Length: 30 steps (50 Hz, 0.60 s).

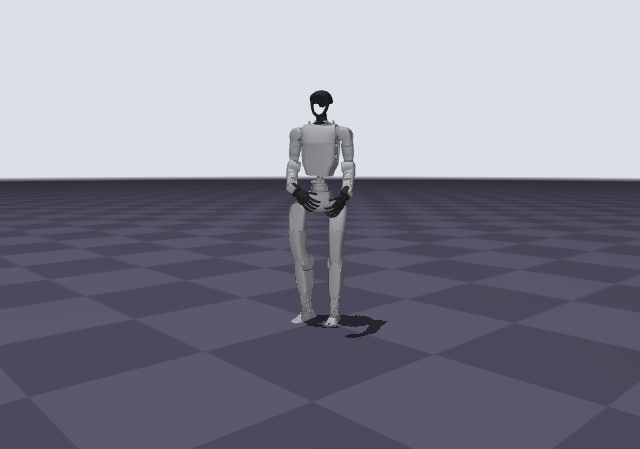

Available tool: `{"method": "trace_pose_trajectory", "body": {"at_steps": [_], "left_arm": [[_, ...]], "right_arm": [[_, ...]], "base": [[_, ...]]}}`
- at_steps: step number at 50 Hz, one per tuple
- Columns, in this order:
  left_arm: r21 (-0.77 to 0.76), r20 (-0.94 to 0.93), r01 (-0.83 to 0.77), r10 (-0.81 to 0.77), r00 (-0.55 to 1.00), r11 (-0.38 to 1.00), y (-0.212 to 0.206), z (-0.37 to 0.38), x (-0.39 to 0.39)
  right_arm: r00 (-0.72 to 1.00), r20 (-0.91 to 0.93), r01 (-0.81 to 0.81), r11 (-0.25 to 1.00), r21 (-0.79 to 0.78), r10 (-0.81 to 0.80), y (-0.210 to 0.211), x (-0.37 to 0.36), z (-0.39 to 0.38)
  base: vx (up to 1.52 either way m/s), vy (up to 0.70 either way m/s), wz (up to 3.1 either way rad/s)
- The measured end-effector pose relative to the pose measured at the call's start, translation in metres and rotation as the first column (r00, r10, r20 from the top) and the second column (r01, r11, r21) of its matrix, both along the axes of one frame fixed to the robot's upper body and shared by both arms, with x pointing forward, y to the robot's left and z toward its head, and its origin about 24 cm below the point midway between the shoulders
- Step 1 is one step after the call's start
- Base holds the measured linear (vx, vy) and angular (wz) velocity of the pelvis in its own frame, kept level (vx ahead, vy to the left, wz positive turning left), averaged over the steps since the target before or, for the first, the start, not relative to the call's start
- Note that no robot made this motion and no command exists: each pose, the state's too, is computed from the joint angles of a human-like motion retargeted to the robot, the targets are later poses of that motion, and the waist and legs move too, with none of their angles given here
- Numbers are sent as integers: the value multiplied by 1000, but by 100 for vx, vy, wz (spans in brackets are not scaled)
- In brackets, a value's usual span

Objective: In place motions

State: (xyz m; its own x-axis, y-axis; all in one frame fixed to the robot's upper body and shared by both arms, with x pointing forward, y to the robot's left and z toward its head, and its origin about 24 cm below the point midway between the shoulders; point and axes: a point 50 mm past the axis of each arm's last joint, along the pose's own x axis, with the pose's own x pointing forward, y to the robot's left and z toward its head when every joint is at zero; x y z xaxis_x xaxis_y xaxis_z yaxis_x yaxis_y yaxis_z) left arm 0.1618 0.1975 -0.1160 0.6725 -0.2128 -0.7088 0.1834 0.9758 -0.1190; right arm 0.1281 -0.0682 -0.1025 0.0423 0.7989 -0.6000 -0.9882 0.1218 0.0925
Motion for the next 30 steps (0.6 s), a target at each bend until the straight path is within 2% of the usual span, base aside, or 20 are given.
{"method": "trace_pose_trajectory", "body": {"at_steps": [5, 10, 14, 18, 20, 22, 30], "left_arm": [[22, -113, -40, 42, 993, 999, 5, -17, -21], [-17, -308, -119, 108, 945, 993, -4, -41, -54], [-58, -462, -201, 153, 873, 978, -11, -54, -88], [-12, -610, -237, 180, 772, 971, -10, -61, -126], [28, -680, -230, 187, 709, 973, -9, -62, -145], [59, -736, -225, 195, 648, 973, -9, -61, -162], [68, -813, -255, 202, 546, 965, -17, -58, -209]], "right_arm": [[998, -10, 58, 981, -187, -61, -30, -5, -21], [980, -42, 165, 907, -388, -196, -61, -23, -46], [930, -120, 205, 758, -619, -349, -94, -58, -69], [776, -240, 132, 521, -843, -584, -134, -108, -73], [681, -279, 78, 446, -892, -677, -148, -129, -68], [636, -297, 65, 433, -899, -712, -154, -144, -65], [706, -269, 81, 453, -888, -655, -159, -172, -66]], "base": [[0, 0, 0], [0, 0, 0], [0, 0, 0], [0, 0, 0], [0, 0, 0], [0, 0, 0], [0, 0, -2]]}}
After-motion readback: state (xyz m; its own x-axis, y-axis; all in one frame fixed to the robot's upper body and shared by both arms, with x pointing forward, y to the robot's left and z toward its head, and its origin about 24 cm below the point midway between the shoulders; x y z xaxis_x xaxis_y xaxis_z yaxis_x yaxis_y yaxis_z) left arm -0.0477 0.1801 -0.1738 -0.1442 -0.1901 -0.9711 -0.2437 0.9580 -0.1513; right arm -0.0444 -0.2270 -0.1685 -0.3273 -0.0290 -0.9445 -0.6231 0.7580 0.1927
